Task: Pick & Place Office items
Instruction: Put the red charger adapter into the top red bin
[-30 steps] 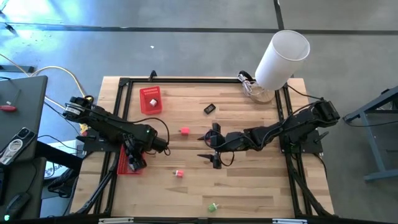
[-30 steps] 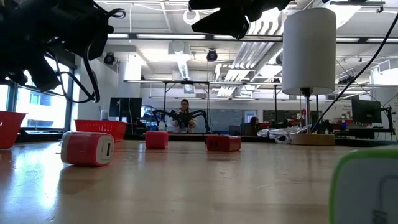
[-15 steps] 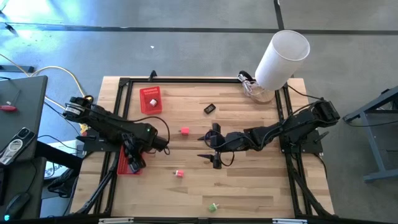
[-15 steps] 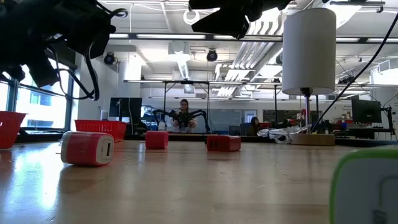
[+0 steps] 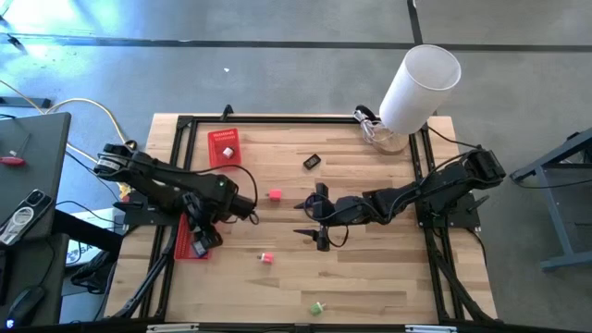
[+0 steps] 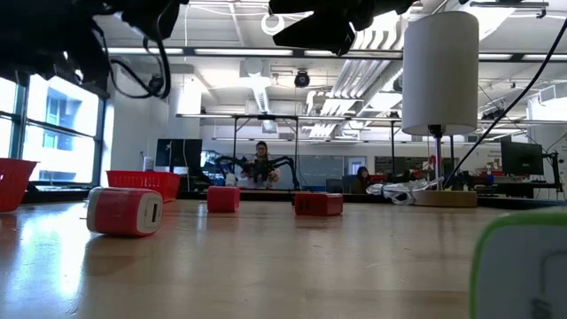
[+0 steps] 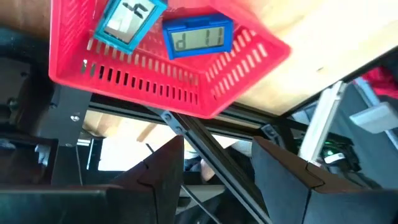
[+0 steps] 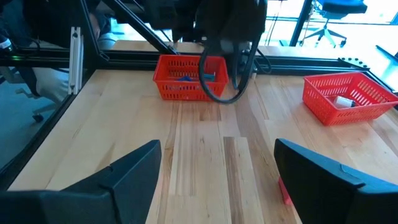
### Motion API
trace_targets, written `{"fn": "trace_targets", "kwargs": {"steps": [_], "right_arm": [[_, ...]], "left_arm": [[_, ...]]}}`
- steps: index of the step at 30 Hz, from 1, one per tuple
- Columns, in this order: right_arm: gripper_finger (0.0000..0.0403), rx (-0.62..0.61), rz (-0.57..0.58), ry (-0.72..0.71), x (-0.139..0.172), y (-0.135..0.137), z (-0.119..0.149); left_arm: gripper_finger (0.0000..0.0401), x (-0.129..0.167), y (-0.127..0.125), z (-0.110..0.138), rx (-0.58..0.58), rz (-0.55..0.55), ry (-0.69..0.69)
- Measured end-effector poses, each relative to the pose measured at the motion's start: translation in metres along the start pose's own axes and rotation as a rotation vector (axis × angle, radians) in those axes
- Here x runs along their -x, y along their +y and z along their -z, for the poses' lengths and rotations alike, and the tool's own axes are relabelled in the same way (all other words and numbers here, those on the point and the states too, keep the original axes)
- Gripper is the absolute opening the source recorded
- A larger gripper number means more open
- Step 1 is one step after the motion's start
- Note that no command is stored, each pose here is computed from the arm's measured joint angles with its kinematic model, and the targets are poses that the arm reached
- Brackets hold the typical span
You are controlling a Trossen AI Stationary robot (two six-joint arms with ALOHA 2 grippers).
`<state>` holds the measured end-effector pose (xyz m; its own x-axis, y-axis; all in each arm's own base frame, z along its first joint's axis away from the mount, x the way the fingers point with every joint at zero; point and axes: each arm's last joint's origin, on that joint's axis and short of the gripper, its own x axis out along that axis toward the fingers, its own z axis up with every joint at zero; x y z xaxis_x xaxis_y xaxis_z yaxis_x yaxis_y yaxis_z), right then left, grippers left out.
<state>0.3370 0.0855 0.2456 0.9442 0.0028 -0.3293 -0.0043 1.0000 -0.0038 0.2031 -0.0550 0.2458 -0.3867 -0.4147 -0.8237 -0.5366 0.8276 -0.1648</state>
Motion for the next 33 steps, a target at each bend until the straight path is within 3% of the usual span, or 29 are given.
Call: {"fn": "trace_targets", "kwargs": {"steps": [7, 20, 29, 33], "right_arm": [[0.0301, 0.003, 0.003, 0.030, 0.000, 0.000, 0.003], [0.0301, -0.037, 0.004, 0.076, 0.001, 0.002, 0.008], [0.0301, -0.046, 0.006, 0.077, 0.001, 0.001, 0.008], [0.0301, -0.052, 0.006, 0.080, 0.001, 0.001, 0.008]], "left_arm": [[0.0180, 0.020, -0.009, 0.005, -0.030, 0.020, -0.071], [0.0180, 0.027, -0.001, -0.007, -0.139, -0.153, -0.272], [0.0180, 0.034, -0.006, -0.024, -0.319, -0.221, -0.482], [0.0180, 0.037, -0.011, -0.030, -0.380, -0.200, -0.559]]}}
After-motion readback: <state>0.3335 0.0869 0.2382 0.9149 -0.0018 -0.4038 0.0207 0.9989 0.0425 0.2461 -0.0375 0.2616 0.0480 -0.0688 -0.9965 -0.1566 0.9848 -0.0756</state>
